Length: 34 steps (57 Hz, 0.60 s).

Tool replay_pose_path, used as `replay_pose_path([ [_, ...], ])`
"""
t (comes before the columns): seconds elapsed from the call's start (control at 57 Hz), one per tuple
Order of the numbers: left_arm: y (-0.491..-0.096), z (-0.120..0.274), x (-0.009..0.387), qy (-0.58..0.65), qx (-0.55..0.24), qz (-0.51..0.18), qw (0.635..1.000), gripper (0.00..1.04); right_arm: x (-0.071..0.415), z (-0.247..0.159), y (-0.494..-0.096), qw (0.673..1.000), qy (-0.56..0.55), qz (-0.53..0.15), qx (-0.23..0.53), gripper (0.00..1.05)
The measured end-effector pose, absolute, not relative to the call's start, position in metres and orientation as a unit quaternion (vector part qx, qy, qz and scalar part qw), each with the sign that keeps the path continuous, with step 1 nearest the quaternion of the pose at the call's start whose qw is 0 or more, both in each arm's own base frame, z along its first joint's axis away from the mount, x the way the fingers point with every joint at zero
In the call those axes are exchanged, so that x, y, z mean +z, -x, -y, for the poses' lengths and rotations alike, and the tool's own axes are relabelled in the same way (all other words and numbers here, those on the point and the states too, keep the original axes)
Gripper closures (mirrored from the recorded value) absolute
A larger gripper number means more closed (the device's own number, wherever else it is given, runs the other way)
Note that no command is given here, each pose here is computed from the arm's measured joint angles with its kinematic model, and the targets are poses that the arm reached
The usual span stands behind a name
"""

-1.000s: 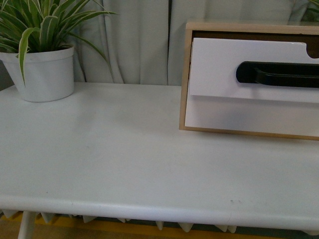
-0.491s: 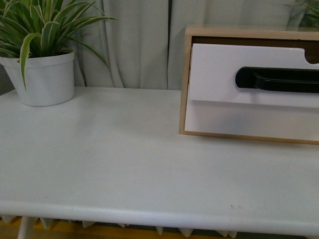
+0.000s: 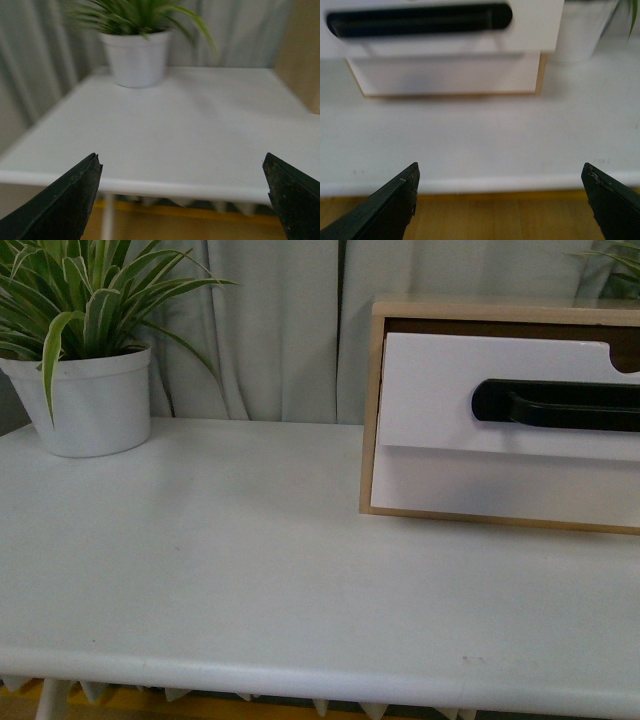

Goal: Close drawer sideways

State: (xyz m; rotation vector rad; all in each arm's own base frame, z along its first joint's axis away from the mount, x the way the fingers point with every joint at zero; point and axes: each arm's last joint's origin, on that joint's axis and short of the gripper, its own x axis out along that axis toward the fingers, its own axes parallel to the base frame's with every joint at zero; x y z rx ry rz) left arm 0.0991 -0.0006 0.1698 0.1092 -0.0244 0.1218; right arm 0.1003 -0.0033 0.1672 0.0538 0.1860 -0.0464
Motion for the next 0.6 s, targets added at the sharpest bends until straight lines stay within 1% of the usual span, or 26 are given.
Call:
replay_pose_path([
  [0.018,-0.100,0.001,0.171,-0.059,0.072,0.015,0.996,0.06,0.168,0.004,-0.101,0.995,-0.029,-0.097,-0.023,0.09],
  [0.053,-0.103,0.002,0.175,-0.116,0.102,0.021,0.988,0.06,0.173,0.007,-0.105,0.993,-0.036,-0.109,-0.023,0.09],
  [0.088,-0.107,0.004,0.177,-0.160,0.103,0.023,0.981,0.06,0.184,0.013,-0.110,0.994,-0.036,-0.105,-0.020,0.09],
  [0.158,-0.118,0.012,0.185,-0.257,0.081,0.046,0.962,0.06,0.209,0.022,-0.122,0.995,-0.010,-0.098,-0.007,0.09],
  [0.211,-0.127,0.023,0.195,-0.337,0.041,0.092,0.936,0.06,0.225,0.028,-0.132,0.994,0.028,-0.106,0.005,0.09],
  [0.263,-0.138,0.035,0.206,-0.408,-0.002,0.150,0.900,0.06,0.237,0.032,-0.142,0.990,0.068,-0.124,0.022,0.09],
  [0.316,-0.147,0.045,0.213,-0.469,-0.029,0.195,0.861,0.06,0.244,0.035,-0.150,0.985,0.100,-0.134,0.031,0.09],
  [0.333,-0.149,0.047,0.214,-0.479,-0.033,0.201,0.854,0.06,0.247,0.036,-0.153,0.984,0.111,-0.136,0.033,0.09],
  [0.351,-0.152,0.050,0.216,-0.502,-0.040,0.212,0.838,0.06,0.248,0.037,-0.154,0.982,0.121,-0.137,0.035,0.09],
  [0.368,-0.154,0.051,0.216,-0.507,-0.044,0.216,0.833,0.06,0.251,0.038,-0.157,0.980,0.136,-0.138,0.037,0.09],
  [0.386,-0.159,0.055,0.217,-0.537,-0.054,0.228,0.810,0.06,0.257,0.039,-0.161,0.977,0.159,-0.137,0.040,0.09],
  [0.404,-0.163,0.058,0.217,-0.549,-0.064,0.234,0.800,0.06,0.260,0.040,-0.163,0.975,0.170,-0.136,0.041,0.09],
  [0.421,-0.168,0.063,0.216,-0.574,-0.078,0.241,0.778,0.06,0.263,0.041,-0.166,0.972,0.189,-0.135,0.043,0.09],
  [0.474,-0.179,0.073,0.215,-0.611,-0.108,0.252,0.742,0.06,0.274,0.045,-0.177,0.960,0.240,-0.132,0.049,0.09],
  [0.561,-0.193,0.084,0.215,-0.643,-0.131,0.264,0.707,0.06,0.284,0.050,-0.189,0.950,0.276,-0.134,0.053,0.09],
  [0.596,-0.197,0.089,0.215,-0.646,-0.141,0.269,0.700,0.06,0.285,0.051,-0.192,0.948,0.283,-0.135,0.054,0.09],
])
